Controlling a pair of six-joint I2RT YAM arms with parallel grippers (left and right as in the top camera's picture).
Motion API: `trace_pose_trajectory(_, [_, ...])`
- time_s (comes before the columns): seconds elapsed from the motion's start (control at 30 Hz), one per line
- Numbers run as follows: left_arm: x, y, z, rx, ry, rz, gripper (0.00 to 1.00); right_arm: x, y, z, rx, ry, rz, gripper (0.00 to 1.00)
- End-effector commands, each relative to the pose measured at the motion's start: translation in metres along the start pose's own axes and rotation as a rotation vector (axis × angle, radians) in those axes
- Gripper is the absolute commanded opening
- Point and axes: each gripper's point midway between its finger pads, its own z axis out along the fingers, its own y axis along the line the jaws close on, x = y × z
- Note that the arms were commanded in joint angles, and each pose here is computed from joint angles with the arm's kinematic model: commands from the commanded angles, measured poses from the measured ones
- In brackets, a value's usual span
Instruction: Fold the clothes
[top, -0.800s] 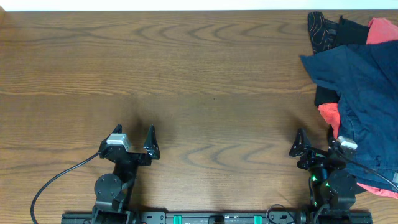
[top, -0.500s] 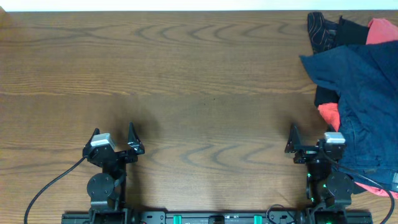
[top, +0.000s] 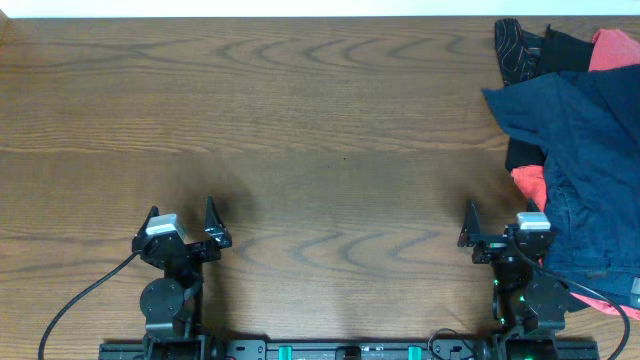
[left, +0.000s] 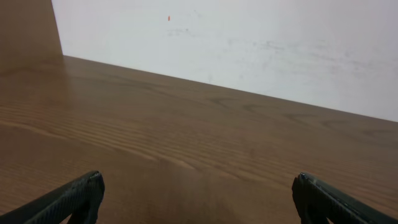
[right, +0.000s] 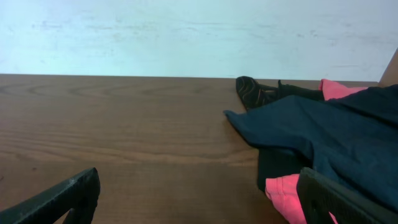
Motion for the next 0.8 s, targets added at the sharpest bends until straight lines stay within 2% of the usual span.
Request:
trace_pose_trajectory(0.0, [0.0156, 0.0117, 0.0006, -0.058, 0.047, 0.026, 0.98, 0.0022, 0.004, 0.0004, -0.019, 0.003, -0.018, 0.99])
trace_pose_trajectory(0.77, [0.0156, 0.0117, 0.0006, -0.058, 0.047, 0.026, 0.98, -0.0053, 0.0041, 0.0003, -0.019, -0.027, -0.019, 0.99])
